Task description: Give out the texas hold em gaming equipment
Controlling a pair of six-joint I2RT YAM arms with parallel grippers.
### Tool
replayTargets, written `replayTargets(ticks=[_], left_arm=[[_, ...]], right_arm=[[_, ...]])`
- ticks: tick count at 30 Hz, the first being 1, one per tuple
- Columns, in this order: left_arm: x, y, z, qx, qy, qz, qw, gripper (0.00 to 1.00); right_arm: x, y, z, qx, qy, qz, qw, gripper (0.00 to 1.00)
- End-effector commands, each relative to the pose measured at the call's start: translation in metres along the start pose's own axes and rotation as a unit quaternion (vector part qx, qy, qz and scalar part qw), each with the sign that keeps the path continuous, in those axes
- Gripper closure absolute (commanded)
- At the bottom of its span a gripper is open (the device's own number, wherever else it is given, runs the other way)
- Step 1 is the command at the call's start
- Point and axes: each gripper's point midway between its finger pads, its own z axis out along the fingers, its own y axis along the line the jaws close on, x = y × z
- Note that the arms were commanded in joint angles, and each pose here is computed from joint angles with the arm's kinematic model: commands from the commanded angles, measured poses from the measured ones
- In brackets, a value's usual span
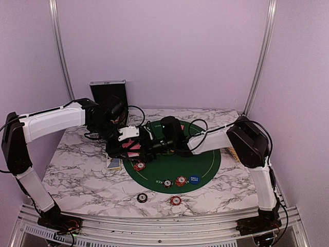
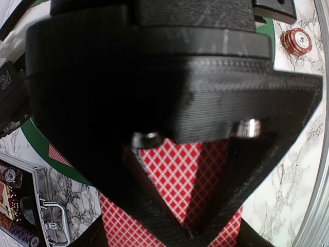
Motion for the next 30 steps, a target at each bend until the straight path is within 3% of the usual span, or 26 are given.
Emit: replayTargets(ticks=[1, 14, 30], left_arm=[[-0.002, -0.002, -0.005, 0.004, -0.004, -0.002, 1.000, 1.00], [-0.002, -0.002, -0.007, 0.002, -0.006, 0.000, 1.000, 1.00], [0.000, -0.001, -0.006, -0.001, -0.002, 0.000, 1.000, 1.00]], right_arm=[[-0.006, -0.001, 0.007, -0.007, 0.002, 0.002, 1.000, 0.30], [-0.013, -0.022, -0.028, 0.060, -0.026, 0.002, 0.998, 0.47], [-0.017, 0.002, -0.043, 0.057, -0.036, -0.018, 0.998, 0.64]])
